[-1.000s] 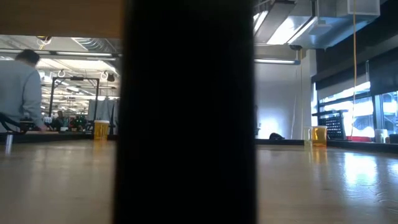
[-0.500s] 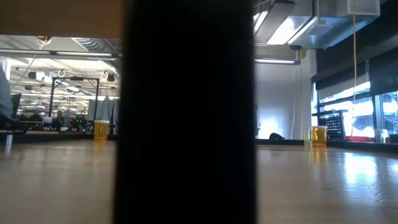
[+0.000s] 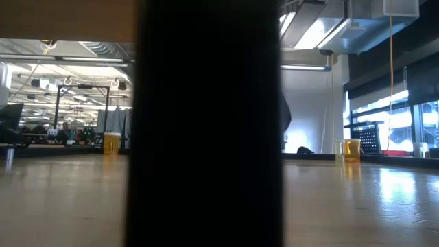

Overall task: Pick and place medicine bottles onto shelf by color
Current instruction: Put the top left blue pill bottle on the shelf aligned with the other blue pill bottle

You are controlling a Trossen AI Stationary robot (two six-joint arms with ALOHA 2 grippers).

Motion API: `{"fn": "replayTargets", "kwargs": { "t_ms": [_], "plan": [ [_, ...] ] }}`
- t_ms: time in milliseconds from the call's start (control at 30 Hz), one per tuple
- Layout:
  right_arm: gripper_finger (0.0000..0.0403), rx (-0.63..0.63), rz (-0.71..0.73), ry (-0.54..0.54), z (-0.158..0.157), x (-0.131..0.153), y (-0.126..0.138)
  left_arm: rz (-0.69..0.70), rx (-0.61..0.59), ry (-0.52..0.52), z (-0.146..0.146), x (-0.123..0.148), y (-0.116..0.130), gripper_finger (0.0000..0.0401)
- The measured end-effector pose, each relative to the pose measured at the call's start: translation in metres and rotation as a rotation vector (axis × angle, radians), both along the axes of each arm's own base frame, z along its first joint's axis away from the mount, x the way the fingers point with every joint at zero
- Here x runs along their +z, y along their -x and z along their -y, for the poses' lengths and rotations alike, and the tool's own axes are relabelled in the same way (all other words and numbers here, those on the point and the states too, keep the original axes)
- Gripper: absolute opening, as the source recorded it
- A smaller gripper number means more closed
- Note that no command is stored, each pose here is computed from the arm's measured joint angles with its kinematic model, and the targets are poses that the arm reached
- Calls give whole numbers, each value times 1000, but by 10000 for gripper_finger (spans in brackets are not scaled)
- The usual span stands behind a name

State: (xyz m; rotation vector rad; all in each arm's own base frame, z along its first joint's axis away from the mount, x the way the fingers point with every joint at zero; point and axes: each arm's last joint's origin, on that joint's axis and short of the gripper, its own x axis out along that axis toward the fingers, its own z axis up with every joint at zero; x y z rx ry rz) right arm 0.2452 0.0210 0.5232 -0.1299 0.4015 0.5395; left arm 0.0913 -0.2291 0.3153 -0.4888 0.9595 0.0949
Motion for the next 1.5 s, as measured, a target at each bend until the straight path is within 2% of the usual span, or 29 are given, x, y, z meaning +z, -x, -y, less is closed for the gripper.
{"fn": "replayTargets", "kwargs": {
  "t_ms": [467,867,1500],
  "plan": [
    [197,0,0,0,0,0,0,-1,2,4,0,0,0,117],
    [197,0,0,0,0,0,0,-5,0,8,0,0,0,163],
    [197,0,0,0,0,0,0,25,-3,42,-1,5,0,165]
  ]
}}
